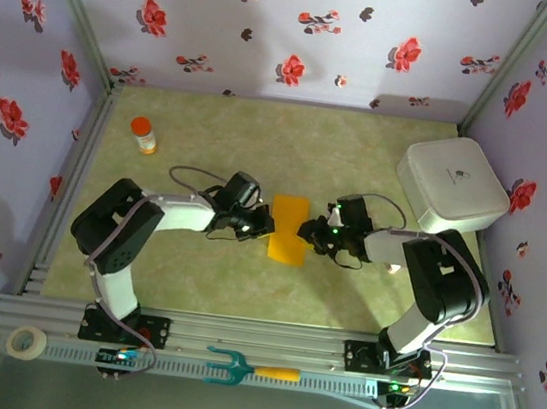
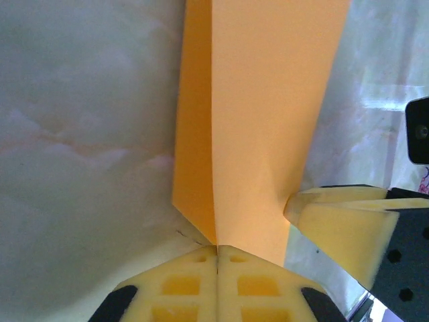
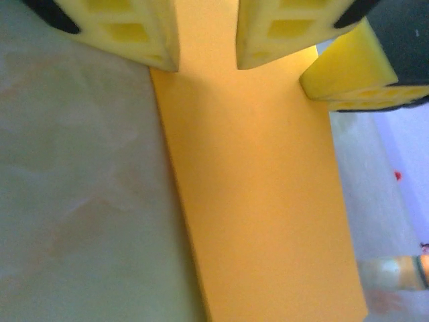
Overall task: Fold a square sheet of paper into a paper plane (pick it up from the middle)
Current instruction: Third fold the triangle at the center of the table.
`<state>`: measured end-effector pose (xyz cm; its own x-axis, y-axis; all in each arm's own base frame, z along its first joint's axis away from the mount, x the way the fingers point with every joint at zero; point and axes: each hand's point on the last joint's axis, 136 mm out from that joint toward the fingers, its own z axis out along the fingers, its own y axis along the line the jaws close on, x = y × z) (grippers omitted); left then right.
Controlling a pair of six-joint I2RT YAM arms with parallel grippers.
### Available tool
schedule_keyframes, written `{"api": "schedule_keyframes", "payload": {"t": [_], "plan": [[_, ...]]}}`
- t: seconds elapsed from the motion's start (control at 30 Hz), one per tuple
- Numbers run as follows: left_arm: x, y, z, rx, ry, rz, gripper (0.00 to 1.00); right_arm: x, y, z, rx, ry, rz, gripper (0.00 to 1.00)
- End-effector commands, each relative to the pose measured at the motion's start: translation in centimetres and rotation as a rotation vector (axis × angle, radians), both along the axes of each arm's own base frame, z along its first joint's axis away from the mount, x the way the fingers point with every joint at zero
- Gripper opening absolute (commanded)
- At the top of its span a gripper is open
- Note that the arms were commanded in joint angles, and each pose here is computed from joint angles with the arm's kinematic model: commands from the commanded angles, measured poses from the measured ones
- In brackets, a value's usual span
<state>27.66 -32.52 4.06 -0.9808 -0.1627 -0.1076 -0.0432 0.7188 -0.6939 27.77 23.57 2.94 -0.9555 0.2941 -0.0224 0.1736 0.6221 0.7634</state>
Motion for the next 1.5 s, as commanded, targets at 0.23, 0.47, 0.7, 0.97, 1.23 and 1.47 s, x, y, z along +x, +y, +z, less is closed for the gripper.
{"api": "schedule_keyframes", "payload": {"t": [0.23, 0.47, 0.7, 0.97, 1.23, 1.47], "plan": [[-0.5, 1.6, 2.3, -0.055, -0.010, 0.062, 0.02, -1.0, 1.2, 5.8, -0.087, -0.330, 0.144, 0.44], [-0.8, 2.2, 2.0, -0.049, 0.006, 0.074, 0.01, -4.7, 4.1, 6.2, -0.377, -0.770, 0.439, 0.47], [-0.8, 2.2, 2.2, -0.048, 0.004, 0.070, 0.01, -7.5, 6.1, 6.1, -0.563, -1.118, 0.651, 0.58], [-0.7, 2.2, 2.3, -0.048, 0.003, 0.071, 0.01, -7.6, 7.2, 5.4, -0.760, -1.273, 0.727, 0.61], [-0.6, 2.1, 2.4, -0.051, 0.001, 0.074, 0.01, -6.8, 7.5, 4.7, -0.909, -1.326, 0.703, 0.60], [-0.6, 2.2, 2.3, -0.050, 0.004, 0.076, 0.00, -6.8, 8.1, 4.4, -0.912, -1.334, 0.702, 0.54]]}}
